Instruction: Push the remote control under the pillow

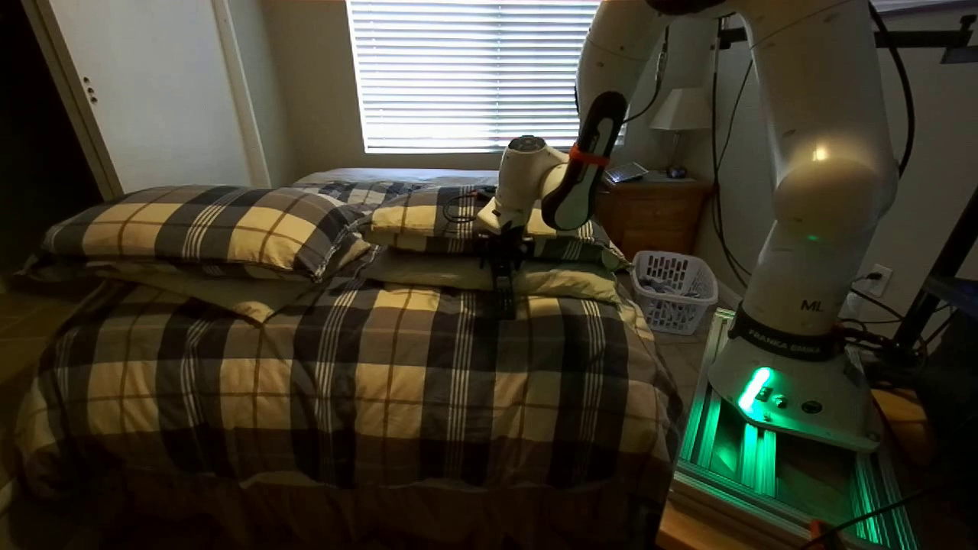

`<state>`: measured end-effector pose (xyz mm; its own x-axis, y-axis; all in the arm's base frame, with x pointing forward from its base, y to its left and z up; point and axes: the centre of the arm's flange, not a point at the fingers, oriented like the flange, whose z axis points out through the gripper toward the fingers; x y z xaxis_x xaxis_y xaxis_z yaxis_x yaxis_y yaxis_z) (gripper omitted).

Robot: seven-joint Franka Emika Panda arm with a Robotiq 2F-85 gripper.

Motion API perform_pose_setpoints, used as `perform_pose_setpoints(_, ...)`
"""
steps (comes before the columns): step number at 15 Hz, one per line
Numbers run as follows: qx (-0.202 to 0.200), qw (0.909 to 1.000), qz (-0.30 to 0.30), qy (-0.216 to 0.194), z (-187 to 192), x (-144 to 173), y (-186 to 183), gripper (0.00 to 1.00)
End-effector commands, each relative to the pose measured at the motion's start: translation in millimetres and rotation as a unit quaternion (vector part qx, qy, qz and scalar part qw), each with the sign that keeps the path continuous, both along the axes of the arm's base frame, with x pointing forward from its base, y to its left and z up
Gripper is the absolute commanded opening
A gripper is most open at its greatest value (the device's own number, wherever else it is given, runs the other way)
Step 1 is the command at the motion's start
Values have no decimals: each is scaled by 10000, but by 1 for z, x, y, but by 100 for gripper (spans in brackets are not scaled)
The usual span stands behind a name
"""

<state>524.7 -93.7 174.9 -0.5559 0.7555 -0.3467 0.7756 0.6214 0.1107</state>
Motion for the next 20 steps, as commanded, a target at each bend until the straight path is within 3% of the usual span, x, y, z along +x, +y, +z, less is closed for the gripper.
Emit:
perform_pose_setpoints(1,-19,9985,-418,350,-1,-13,17,100)
perform_pose_setpoints(12,114,9947,-743,700,-56,-30,28,100)
perform_pose_setpoints(20,236,9973,-433,546,-83,-25,36,100)
